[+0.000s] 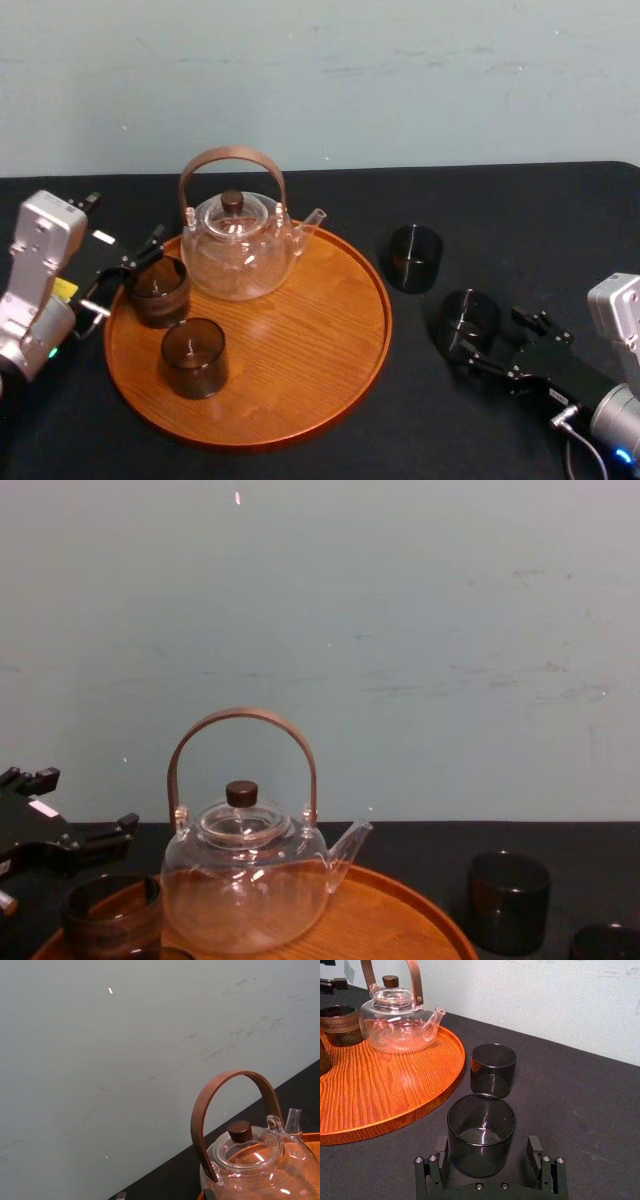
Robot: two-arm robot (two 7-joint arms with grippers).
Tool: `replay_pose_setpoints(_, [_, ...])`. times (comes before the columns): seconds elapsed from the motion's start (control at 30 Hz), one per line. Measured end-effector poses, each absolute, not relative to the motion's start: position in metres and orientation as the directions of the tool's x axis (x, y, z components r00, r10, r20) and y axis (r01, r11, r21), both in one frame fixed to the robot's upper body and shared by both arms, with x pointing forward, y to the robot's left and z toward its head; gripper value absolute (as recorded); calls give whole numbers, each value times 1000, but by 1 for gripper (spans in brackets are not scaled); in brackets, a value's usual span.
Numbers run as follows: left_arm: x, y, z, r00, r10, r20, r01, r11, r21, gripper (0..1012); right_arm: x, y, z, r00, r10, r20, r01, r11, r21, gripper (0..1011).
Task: Pick up the glass from the table and place it on the tray.
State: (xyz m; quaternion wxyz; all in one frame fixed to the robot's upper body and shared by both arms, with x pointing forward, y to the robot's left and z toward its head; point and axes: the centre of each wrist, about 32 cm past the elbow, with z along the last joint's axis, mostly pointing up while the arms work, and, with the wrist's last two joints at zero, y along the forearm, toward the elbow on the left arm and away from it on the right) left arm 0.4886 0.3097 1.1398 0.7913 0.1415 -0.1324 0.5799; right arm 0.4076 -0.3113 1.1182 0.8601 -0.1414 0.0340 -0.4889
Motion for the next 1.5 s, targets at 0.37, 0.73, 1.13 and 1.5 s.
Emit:
replay_pose_setpoints(0.37, [489, 310, 1140, 292, 880, 374, -955, 287, 70, 1001, 417, -306, 1114, 539, -839, 73, 818, 501, -283, 1002])
replay_pose_setpoints(0.73, [489, 310, 1140, 292, 880, 374, -955, 287, 70, 1001, 435, -300, 1108, 551, -832, 59, 808, 514, -289, 1002])
replay_pose_setpoints(1.13, [489, 310, 1140, 292, 880, 374, -955, 287, 70, 1001, 449, -296, 1099, 567, -823, 45, 797, 534, -282, 1002])
replay_pose_setpoints(1.5, [489, 310, 1140, 292, 880, 374, -955, 287, 70, 1001, 450, -296, 1099, 569, -821, 46, 796, 537, -278, 978])
